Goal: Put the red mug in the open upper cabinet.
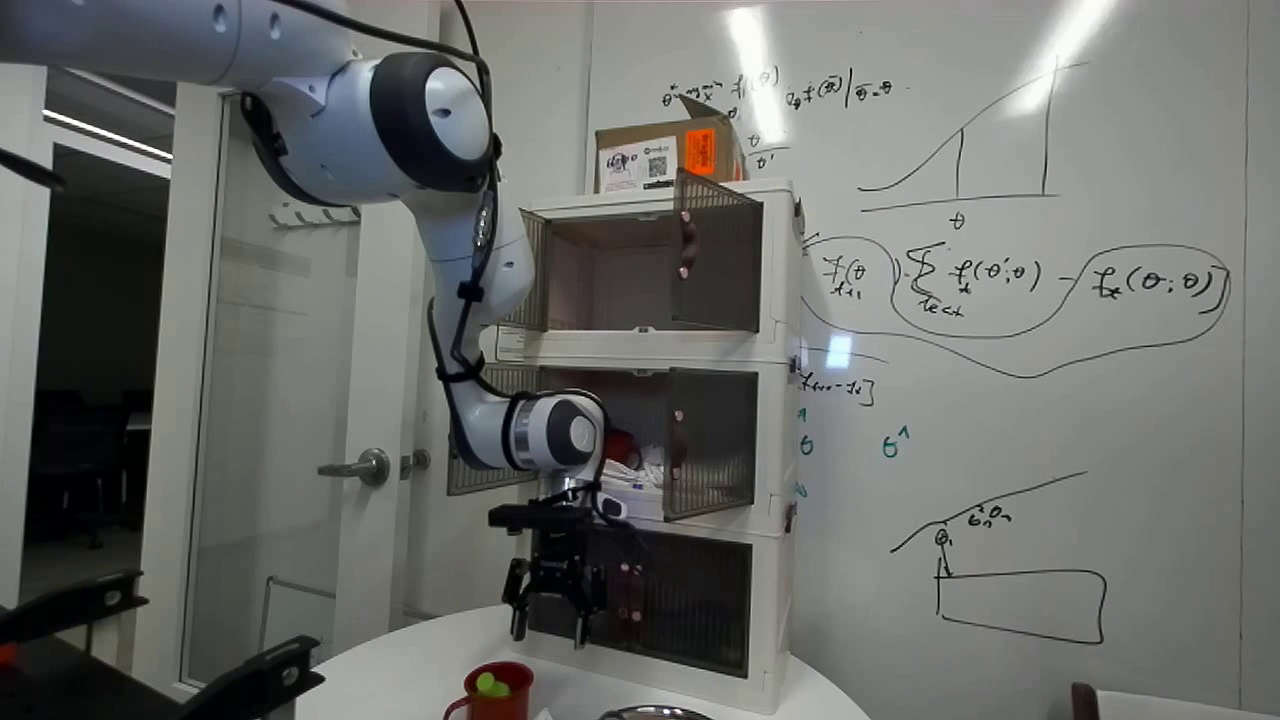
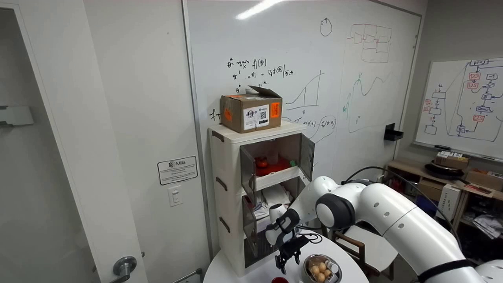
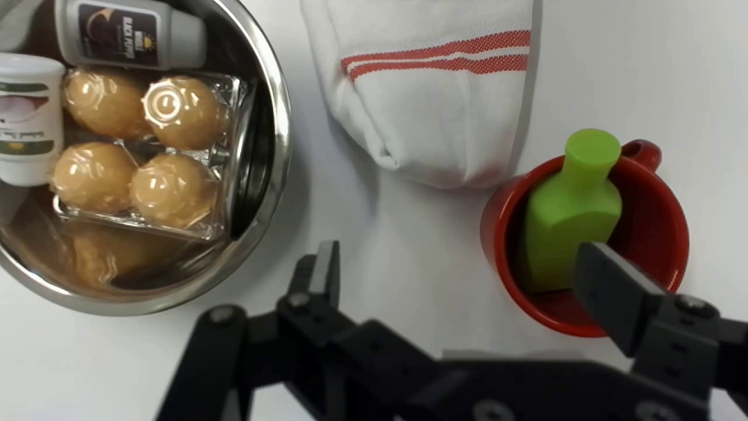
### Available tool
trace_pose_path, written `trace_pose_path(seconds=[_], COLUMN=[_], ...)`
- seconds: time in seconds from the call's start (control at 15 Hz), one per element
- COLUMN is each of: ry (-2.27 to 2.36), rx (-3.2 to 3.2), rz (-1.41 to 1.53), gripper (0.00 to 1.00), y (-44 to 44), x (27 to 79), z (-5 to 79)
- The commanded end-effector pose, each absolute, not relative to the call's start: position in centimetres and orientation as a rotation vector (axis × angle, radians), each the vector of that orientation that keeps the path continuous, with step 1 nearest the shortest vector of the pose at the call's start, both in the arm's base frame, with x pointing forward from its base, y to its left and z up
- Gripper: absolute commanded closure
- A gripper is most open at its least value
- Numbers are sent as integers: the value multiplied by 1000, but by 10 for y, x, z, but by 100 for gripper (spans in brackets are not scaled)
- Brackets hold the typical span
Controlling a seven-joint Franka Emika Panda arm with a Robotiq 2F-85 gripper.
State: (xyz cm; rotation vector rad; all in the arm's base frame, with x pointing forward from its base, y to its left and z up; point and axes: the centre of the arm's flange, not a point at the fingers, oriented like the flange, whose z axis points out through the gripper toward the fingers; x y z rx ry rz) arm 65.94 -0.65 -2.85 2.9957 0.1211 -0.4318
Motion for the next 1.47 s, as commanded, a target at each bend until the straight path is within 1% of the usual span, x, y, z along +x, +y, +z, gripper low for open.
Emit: trace_pose_path(seconds=[0.0,0.27,0.93,1.4], ry=[108,22,-204,-210], rx=[3010,3106,3185,3171], rz=[-402,-260,119,95], gripper=[0,0,0,0], y=[-3,4,-28,-30], x=[655,646,635,632], z=[-28,-46,-75,-88])
